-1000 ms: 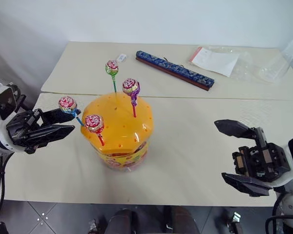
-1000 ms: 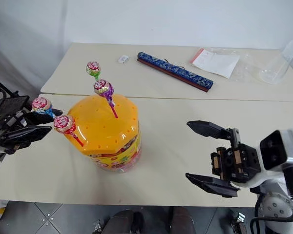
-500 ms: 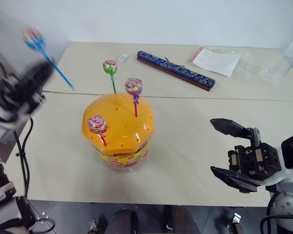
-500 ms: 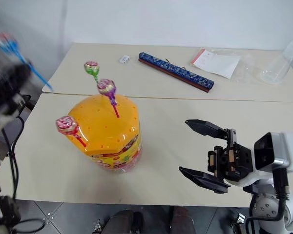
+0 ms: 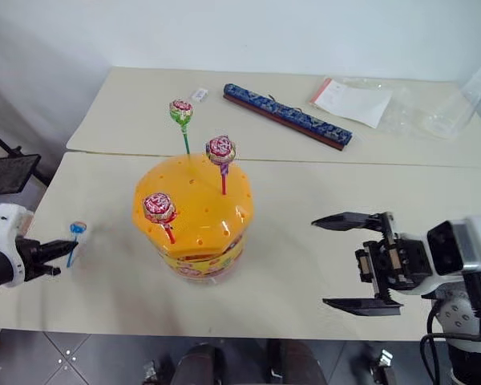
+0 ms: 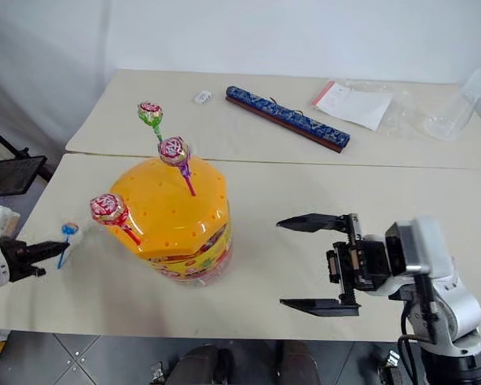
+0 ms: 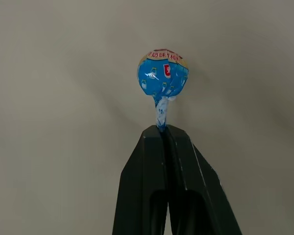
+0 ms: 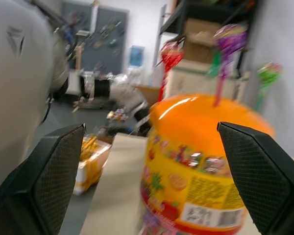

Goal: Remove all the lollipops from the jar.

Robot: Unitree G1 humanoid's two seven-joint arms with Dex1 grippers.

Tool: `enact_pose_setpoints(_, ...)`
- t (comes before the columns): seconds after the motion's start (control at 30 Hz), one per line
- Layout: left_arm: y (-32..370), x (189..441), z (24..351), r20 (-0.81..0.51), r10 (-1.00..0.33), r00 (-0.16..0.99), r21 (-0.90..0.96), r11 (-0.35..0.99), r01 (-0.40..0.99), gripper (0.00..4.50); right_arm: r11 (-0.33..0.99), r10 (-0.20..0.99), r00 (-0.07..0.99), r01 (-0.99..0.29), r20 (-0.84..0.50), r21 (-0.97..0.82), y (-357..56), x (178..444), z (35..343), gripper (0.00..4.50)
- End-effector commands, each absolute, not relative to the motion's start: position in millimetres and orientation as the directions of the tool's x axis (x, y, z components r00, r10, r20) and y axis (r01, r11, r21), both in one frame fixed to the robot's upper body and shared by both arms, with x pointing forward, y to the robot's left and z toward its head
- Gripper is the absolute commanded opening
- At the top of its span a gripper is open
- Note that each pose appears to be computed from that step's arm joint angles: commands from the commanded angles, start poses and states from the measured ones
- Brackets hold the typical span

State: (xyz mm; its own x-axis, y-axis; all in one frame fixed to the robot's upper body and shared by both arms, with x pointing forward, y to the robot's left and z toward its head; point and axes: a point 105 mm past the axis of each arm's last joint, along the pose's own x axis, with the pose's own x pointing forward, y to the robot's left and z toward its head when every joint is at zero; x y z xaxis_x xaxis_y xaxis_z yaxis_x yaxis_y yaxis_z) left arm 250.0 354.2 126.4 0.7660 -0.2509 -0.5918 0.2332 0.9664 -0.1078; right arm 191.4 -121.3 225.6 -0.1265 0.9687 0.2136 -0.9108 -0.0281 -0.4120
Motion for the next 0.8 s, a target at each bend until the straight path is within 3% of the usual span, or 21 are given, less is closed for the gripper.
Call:
enact_pose_setpoints(0.03,346,246,133,-0.591,-0.258,0.765,-0.097,0.963,0.250,0.05,-0.013,0.975,-0.109,-0.899,0.195,-0.438,-126,195,224,4.50)
enact_pose_setpoints(0.07,345,244,133,-0.600,-0.265,0.755,-0.095,0.961,0.261,0.05,-0.011,0.975,-0.108,-0.899,0.196,-0.438,-126,195,224,4.50)
enact_pose_setpoints(0.1,344,242,132,-0.606,-0.274,0.746,-0.093,0.957,0.276,0.50,-0.012,0.974,-0.109,-0.899,0.197,-0.438,-126,195,223,4.50)
enact_pose_setpoints(0.23,352,241,141,-0.572,-0.299,0.764,-0.031,0.939,0.344,1.57,0.001,0.970,-0.105,-0.897,0.217,-0.441,-129,196,224,4.50)
enact_pose_setpoints(0.47,358,246,190,-0.318,-0.475,0.821,0.191,0.816,0.546,3.70,0.057,0.965,-0.061,-0.900,0.253,-0.431,-146,197,224,4.50)
enact_pose_setpoints(0.57,350,244,205,-0.233,-0.556,0.798,0.147,0.791,0.594,3.70,0.067,0.965,-0.052,-0.899,0.257,-0.432,-150,196,224,4.50)
enact_pose_setpoints(0.63,321,247,245,-0.003,-0.696,0.718,0.057,0.717,0.695,3.70,0.153,0.946,0.009,-0.893,0.323,-0.424,-162,197,234,4.50)
enact_pose_setpoints(0.7,302,247,268,0.113,-0.761,0.639,0.035,0.646,0.762,3.70,0.201,0.931,0.040,-0.887,0.364,-0.417,-170,197,241,4.50)
enact_pose_setpoints(0.8,256,279,296,0.251,-0.793,0.555,0.048,0.583,0.811,3.70,0.361,0.856,0.147,-0.856,0.495,-0.369,-185,201,264,4.50)
